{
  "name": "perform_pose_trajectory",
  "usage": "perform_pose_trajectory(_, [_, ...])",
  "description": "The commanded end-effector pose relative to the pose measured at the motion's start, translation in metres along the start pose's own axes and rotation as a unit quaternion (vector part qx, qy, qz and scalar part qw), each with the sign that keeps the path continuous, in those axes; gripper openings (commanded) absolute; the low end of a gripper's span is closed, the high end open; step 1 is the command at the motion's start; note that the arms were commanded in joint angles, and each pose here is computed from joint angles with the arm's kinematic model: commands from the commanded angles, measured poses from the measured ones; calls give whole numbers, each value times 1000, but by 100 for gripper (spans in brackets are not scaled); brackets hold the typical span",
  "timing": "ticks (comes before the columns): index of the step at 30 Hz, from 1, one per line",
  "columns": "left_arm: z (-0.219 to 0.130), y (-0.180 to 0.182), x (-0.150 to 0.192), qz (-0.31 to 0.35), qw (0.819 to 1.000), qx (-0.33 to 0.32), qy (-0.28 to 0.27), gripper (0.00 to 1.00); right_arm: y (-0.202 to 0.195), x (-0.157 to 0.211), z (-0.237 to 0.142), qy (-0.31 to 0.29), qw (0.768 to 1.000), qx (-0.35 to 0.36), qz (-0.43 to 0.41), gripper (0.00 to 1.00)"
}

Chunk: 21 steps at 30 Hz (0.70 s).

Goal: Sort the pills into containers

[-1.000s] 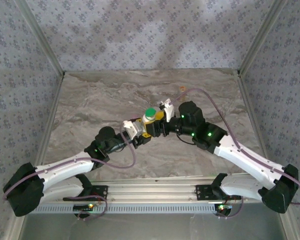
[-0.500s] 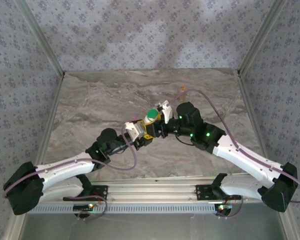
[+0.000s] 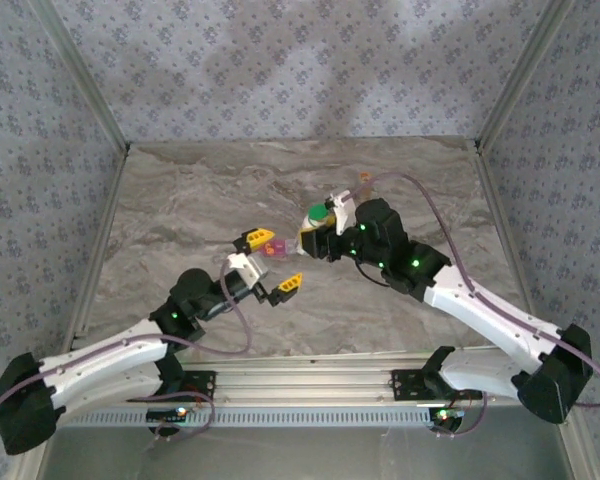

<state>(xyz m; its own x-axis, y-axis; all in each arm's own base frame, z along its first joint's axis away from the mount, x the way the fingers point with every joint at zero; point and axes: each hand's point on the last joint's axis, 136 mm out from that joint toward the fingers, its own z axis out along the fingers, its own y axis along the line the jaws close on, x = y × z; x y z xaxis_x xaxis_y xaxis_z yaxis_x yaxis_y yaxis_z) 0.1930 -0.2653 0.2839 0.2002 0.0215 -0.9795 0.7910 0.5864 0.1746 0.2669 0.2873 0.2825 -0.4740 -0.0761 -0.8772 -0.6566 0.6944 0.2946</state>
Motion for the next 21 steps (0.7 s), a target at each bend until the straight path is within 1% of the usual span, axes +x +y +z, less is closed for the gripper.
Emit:
perform_pose_trajectory(1, [-21,34,4,-10,995,-99,27,99,-36,-22,13,-19,993,98,-70,20])
perform_pose_trajectory(4, [-46,63,6,-28,981,-183,56,99,-67,-25,40,-11,986,140,-89,20])
perform_pose_trajectory(7, [-76,92,15,-54,955,-275,99,99,-98,-24,71,-1,986,148,-72,19])
perform_pose_trajectory(8, [-85,99,19,-57,947,-296,114,99,-109,-23,81,4,986,153,-67,19])
perform_pose_trajectory(9, [-93,103,22,-58,940,-312,125,99,-121,-14,92,17,985,158,-62,19])
perform_pose_trajectory(10, [-101,108,24,-59,934,-327,134,99,-129,-25,102,9,985,161,-60,19])
perform_pose_trajectory(12, [-115,115,30,-84,919,-361,139,99,-147,-20,122,16,985,165,-54,19])
perform_pose_trajectory(14, [-127,121,37,-135,899,-397,125,99,-163,-14,142,23,984,168,-53,18])
perform_pose_trajectory(16, [-128,117,48,-140,900,-390,134,99,-179,-6,160,33,983,176,-46,18])
perform_pose_trajectory(21, [-124,107,75,-119,908,-366,167,99,-210,15,196,62,979,190,-32,18])
